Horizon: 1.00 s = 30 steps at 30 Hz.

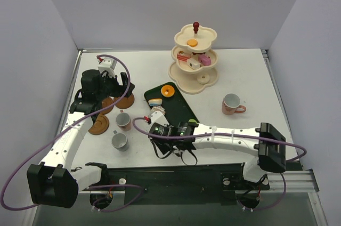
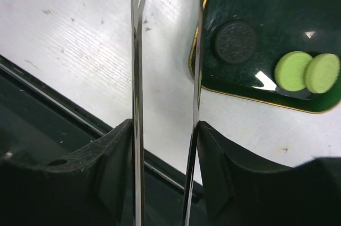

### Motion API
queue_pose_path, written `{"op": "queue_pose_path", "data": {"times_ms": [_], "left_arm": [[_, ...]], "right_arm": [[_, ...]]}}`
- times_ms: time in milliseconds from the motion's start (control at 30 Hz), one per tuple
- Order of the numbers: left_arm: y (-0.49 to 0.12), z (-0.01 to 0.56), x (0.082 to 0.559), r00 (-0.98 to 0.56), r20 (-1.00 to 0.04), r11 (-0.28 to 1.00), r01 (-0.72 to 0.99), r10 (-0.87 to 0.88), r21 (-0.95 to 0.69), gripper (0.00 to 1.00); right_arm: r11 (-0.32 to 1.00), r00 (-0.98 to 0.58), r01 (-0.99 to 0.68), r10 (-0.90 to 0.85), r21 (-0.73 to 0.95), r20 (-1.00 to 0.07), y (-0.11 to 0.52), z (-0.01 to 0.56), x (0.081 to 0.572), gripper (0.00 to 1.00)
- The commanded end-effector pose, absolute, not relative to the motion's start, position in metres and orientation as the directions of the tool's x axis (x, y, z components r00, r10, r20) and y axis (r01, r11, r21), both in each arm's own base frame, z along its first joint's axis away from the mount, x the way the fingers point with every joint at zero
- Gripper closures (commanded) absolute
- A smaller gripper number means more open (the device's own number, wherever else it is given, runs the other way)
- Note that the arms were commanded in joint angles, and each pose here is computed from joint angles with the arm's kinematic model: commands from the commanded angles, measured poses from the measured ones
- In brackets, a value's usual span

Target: Serve the afternoon tea

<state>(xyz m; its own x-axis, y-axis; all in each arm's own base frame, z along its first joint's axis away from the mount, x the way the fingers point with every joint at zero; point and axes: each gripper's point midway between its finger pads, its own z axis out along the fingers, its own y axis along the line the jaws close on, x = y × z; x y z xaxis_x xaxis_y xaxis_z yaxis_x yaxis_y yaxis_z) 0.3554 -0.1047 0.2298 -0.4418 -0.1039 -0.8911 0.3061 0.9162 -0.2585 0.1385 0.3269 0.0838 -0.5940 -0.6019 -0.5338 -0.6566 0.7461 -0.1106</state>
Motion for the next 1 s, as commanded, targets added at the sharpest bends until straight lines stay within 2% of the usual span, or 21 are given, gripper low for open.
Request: {"op": "queue_pose_path", "data": {"times_ms": [0,300,400,633,967], "left_arm": [[-0.11,0.25,0.36,-0.392,-0.913,0.907,0.337,-0.11,-0.254,0.06],[-0.111,0.251,0.359,-0.39,-0.915,0.907,0.338,-0.108,-0.251,0.06],[-0.11,0.251,0.359,-0.388,-0.915,0.908,0.337,-0.109,-0.251,0.06],[-0.111,0.251,0.359,-0.388,-0.915,0.907,0.339,-0.107,-0.249,0.06],[-0.11,0.25,0.36,-0.391,-0.914,0.908,0.337,-0.105,-0.249,0.06]], "right_arm": [[0.793,-0.647,-0.604,-0.546,-0.079,-0.533,0.302,0.128,0.146,0.57],[0.847,-0.666,-0.532,-0.422,-0.004,-0.615,0.277,0.172,0.17,0.58],[0.867,-0.679,-0.497,-0.386,0.005,-0.625,0.269,0.171,0.182,0.58],[0.86,-0.718,-0.48,-0.269,0.175,-0.642,0.29,0.168,0.199,0.54],[0.852,-0.773,-0.432,-0.182,0.295,-0.607,0.305,0.151,0.219,0.51]]}}
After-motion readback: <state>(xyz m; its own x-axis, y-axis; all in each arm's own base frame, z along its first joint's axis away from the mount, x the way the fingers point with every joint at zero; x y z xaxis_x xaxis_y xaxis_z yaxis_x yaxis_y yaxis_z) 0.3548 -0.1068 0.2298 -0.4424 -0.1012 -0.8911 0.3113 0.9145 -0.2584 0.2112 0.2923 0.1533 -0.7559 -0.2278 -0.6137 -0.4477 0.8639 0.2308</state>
